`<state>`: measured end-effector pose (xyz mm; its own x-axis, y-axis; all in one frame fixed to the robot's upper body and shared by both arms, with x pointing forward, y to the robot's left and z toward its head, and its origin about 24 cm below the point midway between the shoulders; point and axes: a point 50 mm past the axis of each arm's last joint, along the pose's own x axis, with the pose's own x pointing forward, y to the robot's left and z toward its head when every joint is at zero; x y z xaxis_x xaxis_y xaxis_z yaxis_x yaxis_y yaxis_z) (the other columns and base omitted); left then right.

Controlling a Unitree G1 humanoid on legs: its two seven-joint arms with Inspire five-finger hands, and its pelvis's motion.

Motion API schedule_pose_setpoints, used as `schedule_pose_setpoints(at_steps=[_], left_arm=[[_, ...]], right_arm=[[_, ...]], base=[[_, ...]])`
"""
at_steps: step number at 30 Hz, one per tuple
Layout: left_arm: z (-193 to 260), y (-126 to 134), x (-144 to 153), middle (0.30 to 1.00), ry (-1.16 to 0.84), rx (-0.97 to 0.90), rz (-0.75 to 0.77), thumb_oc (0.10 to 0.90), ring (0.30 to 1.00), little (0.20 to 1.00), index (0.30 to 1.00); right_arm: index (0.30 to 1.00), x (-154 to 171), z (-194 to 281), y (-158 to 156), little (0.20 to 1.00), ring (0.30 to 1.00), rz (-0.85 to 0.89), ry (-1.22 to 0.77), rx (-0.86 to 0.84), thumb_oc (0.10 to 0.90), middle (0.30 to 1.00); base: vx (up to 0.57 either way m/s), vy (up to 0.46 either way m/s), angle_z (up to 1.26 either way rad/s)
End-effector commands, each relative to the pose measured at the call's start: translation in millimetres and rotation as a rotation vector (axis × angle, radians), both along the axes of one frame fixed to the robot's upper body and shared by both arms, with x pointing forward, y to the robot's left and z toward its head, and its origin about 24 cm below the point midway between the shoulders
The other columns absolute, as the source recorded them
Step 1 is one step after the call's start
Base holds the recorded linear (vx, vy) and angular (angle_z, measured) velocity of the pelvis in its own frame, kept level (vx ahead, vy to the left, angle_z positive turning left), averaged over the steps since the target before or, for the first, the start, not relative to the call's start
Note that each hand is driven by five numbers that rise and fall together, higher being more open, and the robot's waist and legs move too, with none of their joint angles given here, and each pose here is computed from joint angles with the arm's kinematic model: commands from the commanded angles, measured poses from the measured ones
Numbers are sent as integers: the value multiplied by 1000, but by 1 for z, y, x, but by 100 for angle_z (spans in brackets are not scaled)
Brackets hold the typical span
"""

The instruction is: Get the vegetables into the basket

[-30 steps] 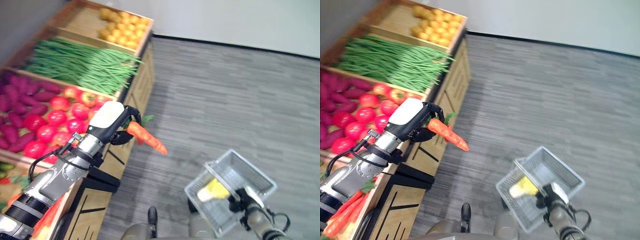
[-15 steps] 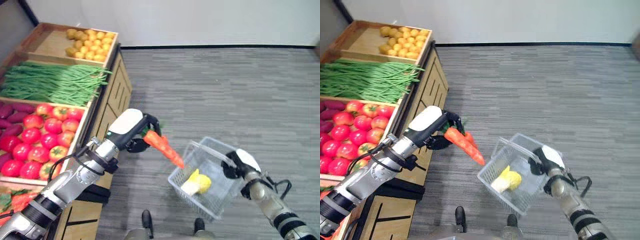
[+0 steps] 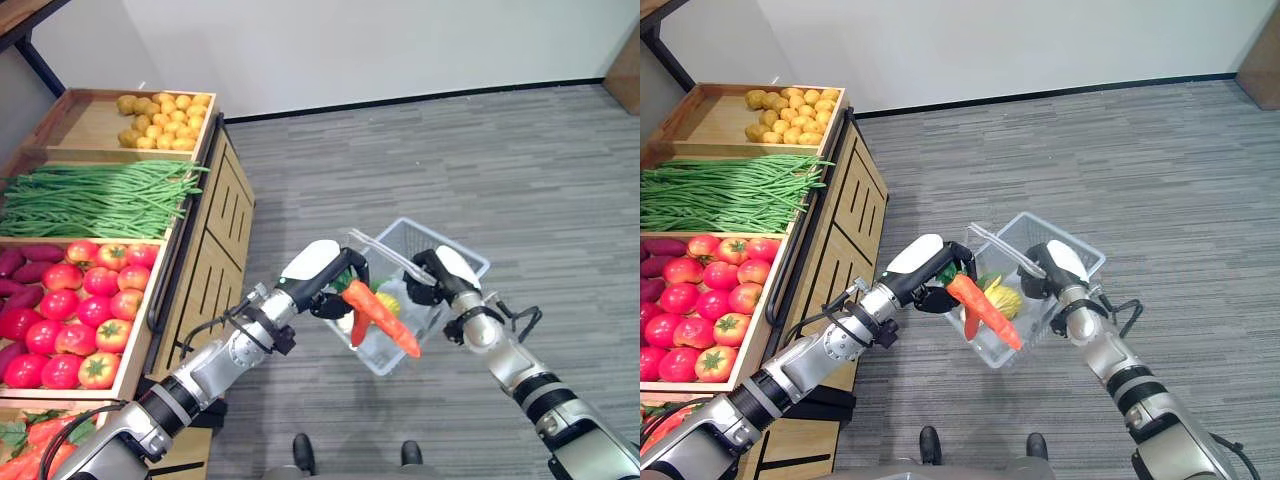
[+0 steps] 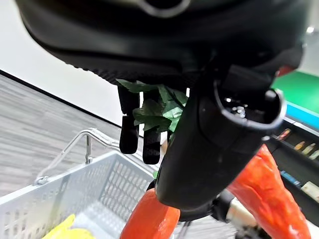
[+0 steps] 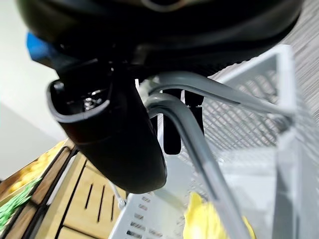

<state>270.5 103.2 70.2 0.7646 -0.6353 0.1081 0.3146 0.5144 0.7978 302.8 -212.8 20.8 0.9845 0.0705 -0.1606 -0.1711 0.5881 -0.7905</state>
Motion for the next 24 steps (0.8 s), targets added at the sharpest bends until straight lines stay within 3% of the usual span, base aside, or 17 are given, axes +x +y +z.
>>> schedule_pose_setpoints(at_steps=[1, 3, 10, 15, 16, 17, 18, 24], left_arm=[[32, -1, 18, 300, -172, -18, 2, 400, 300, 300, 300], [17, 9, 21, 300, -152, 31, 69, 400, 300, 300, 300], [-6, 25, 22, 300, -131, 118, 176, 400, 300, 300, 300], [-37, 50, 24, 319, -102, 258, 340, 414, 319, 319, 319], [-42, 51, 24, 520, -92, 281, 349, 557, 520, 520, 520], [-48, 55, 25, 676, -83, 321, 384, 669, 676, 676, 676], [-52, 57, 25, 1000, -68, 338, 401, 900, 1000, 1000, 1000], [-61, 60, 26, 1000, -15, 407, 419, 900, 1000, 1000, 1000]], right_arm=[[300, 25, 85, 47, 300, 300, 168, -389, 224, 400, 300], [300, 13, 88, 62, 300, 300, 233, -398, 334, 400, 300], [300, -5, 99, 77, 300, 300, 327, -430, 452, 400, 300], [300, -25, 117, 90, 300, 300, 454, -466, 558, 400, 300], [300, -26, 118, 91, 300, 300, 466, -462, 556, 400, 300], [300, -30, 120, 93, 300, 300, 484, -467, 565, 400, 300], [300, -31, 121, 93, 300, 300, 491, -462, 563, 400, 300], [300, -32, 114, 92, 300, 300, 490, -429, 508, 400, 300]], base=[[0, 0, 0], [0, 0, 0], [2, 3, -2], [-10, 5, -9], [-10, 1, -5], [0, 0, 0], [0, 0, 0], [0, 0, 0]])
